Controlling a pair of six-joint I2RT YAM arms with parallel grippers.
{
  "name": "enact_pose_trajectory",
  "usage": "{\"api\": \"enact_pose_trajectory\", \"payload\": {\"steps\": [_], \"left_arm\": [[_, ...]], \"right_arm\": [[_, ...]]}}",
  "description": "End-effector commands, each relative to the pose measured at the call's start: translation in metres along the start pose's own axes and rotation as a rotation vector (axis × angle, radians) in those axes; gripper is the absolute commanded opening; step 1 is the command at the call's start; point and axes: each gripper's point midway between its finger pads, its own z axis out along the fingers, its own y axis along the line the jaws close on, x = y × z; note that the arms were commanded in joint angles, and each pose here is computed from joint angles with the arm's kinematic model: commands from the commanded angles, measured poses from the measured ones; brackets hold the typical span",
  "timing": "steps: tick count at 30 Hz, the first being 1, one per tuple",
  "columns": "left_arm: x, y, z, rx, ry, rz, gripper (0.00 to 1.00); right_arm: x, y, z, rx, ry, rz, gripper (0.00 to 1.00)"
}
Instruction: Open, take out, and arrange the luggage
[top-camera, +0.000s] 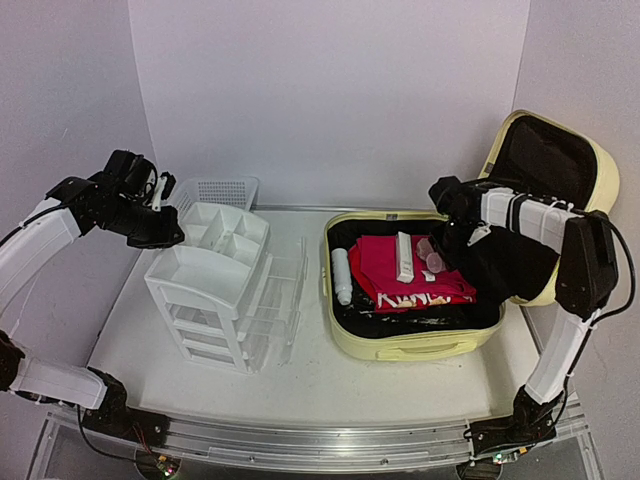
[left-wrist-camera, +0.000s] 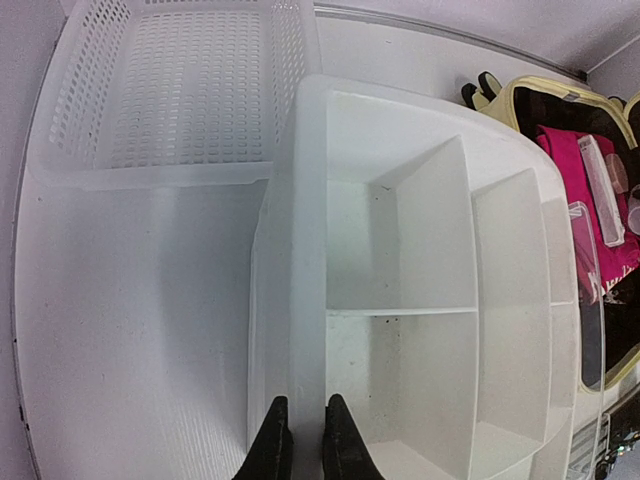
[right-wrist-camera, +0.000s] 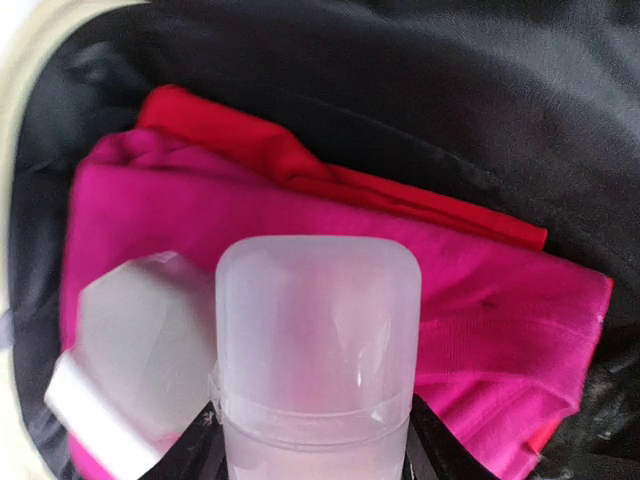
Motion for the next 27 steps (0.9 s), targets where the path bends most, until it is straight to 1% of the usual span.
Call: {"api": "enact_pose_trajectory", "payload": {"steps": [1,3,5,9,13,16,18,21,27], "left_arm": [[0.02,0.018,0.003,-0.078,0.06,0.014,0.0],[0.02,0.019,0.0,-0.081,0.051,0.013,0.0],[0.02,0.019,0.0,-0.084,0.05,0.013,0.0],[0.022,0.021,0.004,-0.094,0.061,0.012,0.0],[0.023,0.021,0.004,-0.092,0.067,0.015,0.0],[0.022,0.022,0.004,-0.1,0.066,0.017,0.0],[0.022,0.022,0.005,-0.099,0.067,0.013,0.0],[0.021,0.019,0.005,-0.087,0.069,0.003,0.0],[0.019,0.018,0.003,-0.083,0.063,0.009,0.0]], "right_arm": [[-0.003,0.037,-0.063,-0.267,0.003,-0.214,0.43],[0.015,0.048,-0.079,-0.368,0.042,-0.323,0.43],[0.043,0.058,-0.099,-0.48,0.093,-0.402,0.44],[0.122,0.082,-0.152,-0.706,0.219,-0.536,0.45],[0.201,0.09,-0.213,-0.859,0.293,-0.666,0.47],[0.243,0.093,-0.243,-0.922,0.311,-0.728,0.48],[0.269,0.094,-0.255,-0.947,0.323,-0.76,0.48],[0.297,0.095,-0.257,-0.944,0.346,-0.776,0.48],[0.311,0.098,-0.228,-0.842,0.32,-0.737,0.49]]}}
